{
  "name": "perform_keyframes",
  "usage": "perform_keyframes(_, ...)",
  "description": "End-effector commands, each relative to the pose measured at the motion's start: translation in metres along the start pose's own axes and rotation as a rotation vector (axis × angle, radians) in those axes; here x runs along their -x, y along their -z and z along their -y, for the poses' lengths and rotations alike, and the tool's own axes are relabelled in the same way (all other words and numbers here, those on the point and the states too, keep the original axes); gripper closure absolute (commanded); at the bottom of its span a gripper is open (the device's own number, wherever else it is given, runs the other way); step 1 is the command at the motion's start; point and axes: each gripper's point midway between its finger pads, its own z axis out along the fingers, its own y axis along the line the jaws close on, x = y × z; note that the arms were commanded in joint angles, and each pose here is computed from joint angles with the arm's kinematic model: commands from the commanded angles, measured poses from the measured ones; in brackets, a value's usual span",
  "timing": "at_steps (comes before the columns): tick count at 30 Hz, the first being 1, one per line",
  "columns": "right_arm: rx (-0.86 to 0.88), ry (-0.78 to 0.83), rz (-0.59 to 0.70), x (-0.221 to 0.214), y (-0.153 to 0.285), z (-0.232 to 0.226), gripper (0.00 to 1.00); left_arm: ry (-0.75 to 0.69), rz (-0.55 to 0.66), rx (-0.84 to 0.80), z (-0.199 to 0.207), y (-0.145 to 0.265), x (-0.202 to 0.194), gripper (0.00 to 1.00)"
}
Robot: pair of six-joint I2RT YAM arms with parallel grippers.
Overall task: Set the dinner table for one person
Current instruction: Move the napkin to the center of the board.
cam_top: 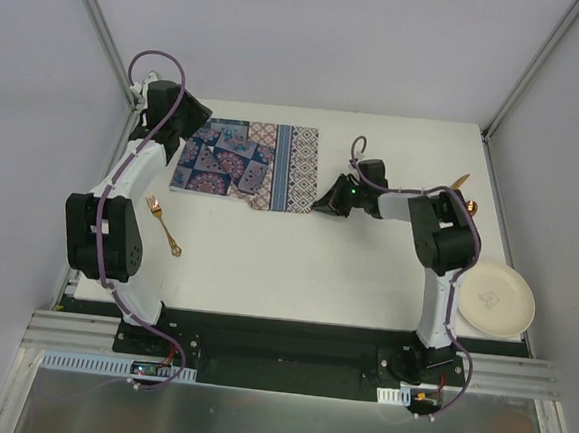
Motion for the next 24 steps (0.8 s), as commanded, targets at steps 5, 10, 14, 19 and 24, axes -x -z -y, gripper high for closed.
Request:
perform_keyframes(5,-0.011,0.14,0.09,-0.049,0.092,-0.013,0.99,-0.004,0.049,-0.049,0.012,0.021,0.016,0.52)
perform_keyframes(10,-0.09,0.19,0.086,-0.101,0.138,-0.002,1.0,0.0,0.05,-0.075,0.018,0.024,0.018,0.52)
perform_keyframes(14,-0.12,0.214,0.091,-0.147,0.172,-0.003,0.99,0.014,0.045,-0.09,0.02,0.024,0.016,0.52)
perform_keyframes(19,-0.113,0.16,0.08,-0.185,0.185,0.004,1.0,0.028,0.035,-0.112,0.024,0.024,0.01,0.52)
perform_keyframes(24,-0.165,0.187,0.077,-0.193,0.196,0.007,0.86,0.028,0.02,-0.124,0.026,0.02,0.003,0.52)
